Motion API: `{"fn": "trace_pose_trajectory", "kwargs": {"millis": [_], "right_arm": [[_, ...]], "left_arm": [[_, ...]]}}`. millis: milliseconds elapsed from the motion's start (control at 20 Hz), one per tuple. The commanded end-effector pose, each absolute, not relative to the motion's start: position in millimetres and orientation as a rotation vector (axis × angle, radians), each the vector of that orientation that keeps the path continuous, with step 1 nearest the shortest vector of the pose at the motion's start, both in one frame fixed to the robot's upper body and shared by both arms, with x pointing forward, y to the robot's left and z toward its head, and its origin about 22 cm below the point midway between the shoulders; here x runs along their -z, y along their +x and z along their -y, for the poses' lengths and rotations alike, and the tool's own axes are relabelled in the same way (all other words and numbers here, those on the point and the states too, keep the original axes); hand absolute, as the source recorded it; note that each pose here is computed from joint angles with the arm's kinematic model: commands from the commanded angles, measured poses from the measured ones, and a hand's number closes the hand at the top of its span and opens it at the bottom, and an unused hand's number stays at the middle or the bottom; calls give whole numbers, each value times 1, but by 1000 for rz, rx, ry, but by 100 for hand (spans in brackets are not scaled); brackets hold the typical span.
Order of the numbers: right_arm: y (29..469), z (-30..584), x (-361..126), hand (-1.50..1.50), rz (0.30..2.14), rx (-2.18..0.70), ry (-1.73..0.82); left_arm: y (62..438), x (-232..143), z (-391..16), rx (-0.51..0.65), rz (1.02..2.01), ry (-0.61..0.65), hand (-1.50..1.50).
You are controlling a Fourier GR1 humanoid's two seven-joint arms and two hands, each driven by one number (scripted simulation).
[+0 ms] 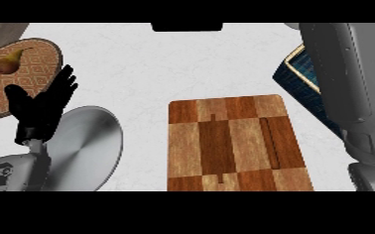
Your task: Pick the bell pepper from the cutting board and place it in the basket
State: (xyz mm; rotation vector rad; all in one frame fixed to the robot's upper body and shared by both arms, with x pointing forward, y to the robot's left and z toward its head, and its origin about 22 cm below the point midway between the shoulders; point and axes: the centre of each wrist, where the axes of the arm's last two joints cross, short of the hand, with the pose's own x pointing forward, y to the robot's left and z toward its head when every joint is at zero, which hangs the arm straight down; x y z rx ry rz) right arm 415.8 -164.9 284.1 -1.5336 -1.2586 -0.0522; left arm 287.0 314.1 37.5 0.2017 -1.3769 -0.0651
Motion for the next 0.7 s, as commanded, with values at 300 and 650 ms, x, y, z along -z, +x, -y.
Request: {"fn": "trace_pose_trajectory", "kwargs": {"millis": [300,650], "right_arm": [[392,232,-222,150,1220,175,-1493],[388,264,-216,-150,1097,340,-1519]], "left_arm": [[281,-44,-314,61,1385,195,0],[287,-36,-325,67,1386,195,0]]}}
